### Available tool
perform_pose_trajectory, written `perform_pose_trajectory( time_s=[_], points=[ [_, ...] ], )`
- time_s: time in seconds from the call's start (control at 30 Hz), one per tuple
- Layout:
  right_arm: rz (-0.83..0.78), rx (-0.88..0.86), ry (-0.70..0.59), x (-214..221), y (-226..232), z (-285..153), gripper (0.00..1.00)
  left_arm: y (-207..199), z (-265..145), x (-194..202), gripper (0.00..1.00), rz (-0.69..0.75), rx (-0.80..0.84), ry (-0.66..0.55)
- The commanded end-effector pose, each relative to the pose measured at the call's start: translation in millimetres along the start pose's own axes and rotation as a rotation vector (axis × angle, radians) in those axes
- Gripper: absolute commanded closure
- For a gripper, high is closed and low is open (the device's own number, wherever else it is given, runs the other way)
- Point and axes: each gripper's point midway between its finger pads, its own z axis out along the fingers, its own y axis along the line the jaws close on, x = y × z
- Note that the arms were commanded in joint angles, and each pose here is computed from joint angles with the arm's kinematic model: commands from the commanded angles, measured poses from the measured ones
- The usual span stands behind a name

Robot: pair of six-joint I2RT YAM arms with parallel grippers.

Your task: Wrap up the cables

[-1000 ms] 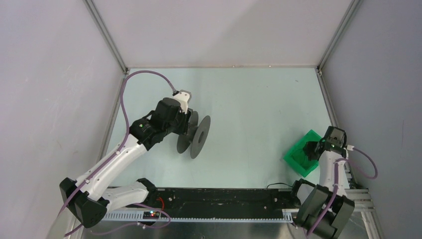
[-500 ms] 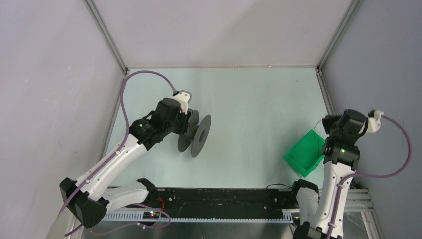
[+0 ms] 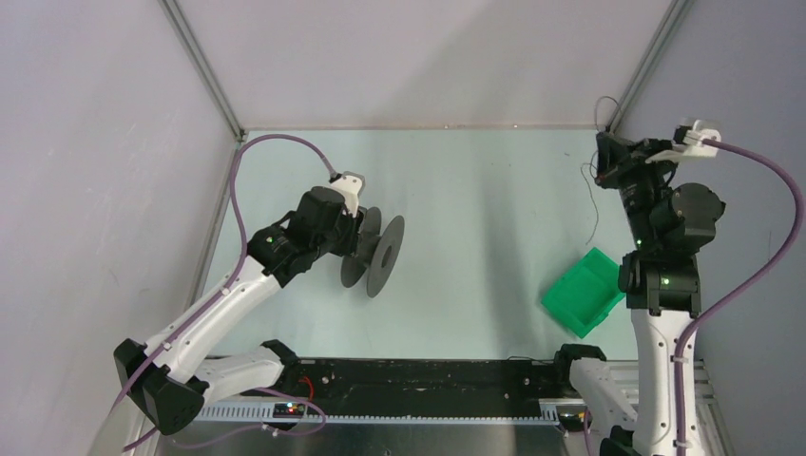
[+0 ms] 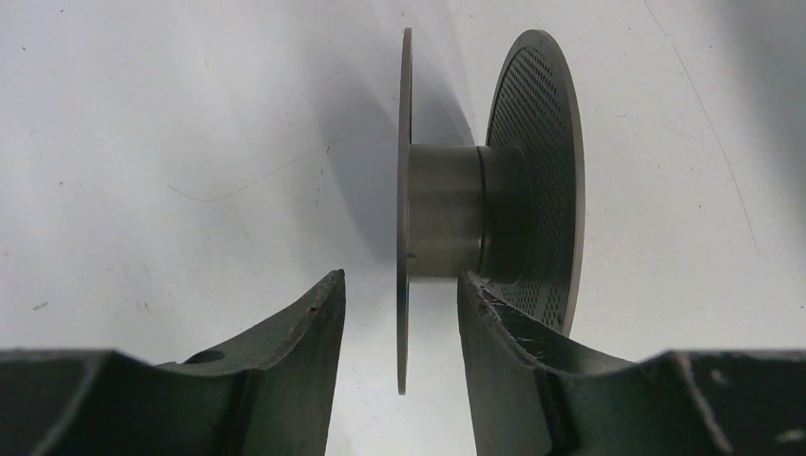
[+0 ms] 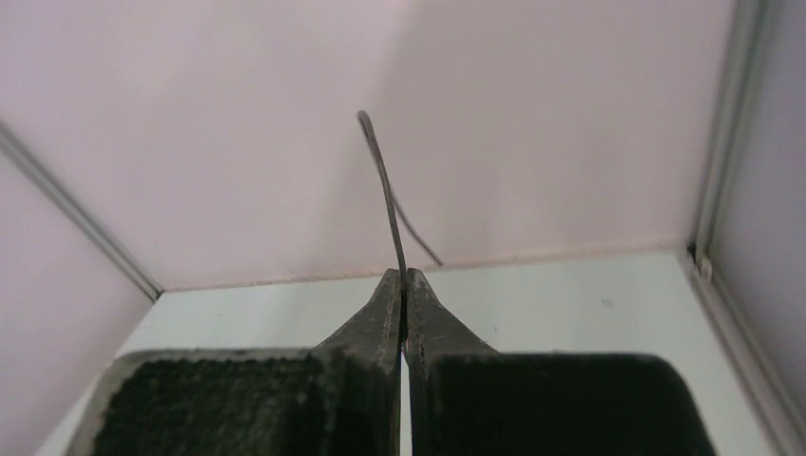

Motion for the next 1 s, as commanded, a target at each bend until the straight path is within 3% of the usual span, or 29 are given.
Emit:
perform_pose_trajectory(
  time_s=[0.0, 0.17, 0.3, 0.43, 0.67, 0.8, 0.97],
  points=[
    [-0.288, -0.221, -0.216, -64, 48, 4, 1.00, 3, -1, -7, 0.49, 0.008, -0.017, -0.037],
    [-0.440, -0.294, -0.431, -136, 78, 8, 1.00, 2, 0, -7, 0.50, 0.007, -0.011, -0.034],
    [-0.491, -0.449, -0.443, -134, 102, 20, 1.00, 4, -3, -9, 0.50, -0.004, -0.020, -0.046],
    [-0.440, -0.613, -0.258, -76, 118, 27, 1.00, 9, -6, -12, 0.50, -0.027, -0.049, -0.063],
    [-0.394, -0.870, 0.102, 69, 161, 5, 0.99, 10, -20, -29, 0.49, -0.057, -0.040, -0.150],
    [-0.338, -0.962, 0.203, 121, 182, -16, 0.99, 3, -42, -51, 0.45, -0.072, 0.025, -0.266],
    [-0.204, -0.982, 0.241, 153, 196, -28, 1.00, -16, -85, -80, 0.40, -0.023, 0.196, -0.494]
  ],
)
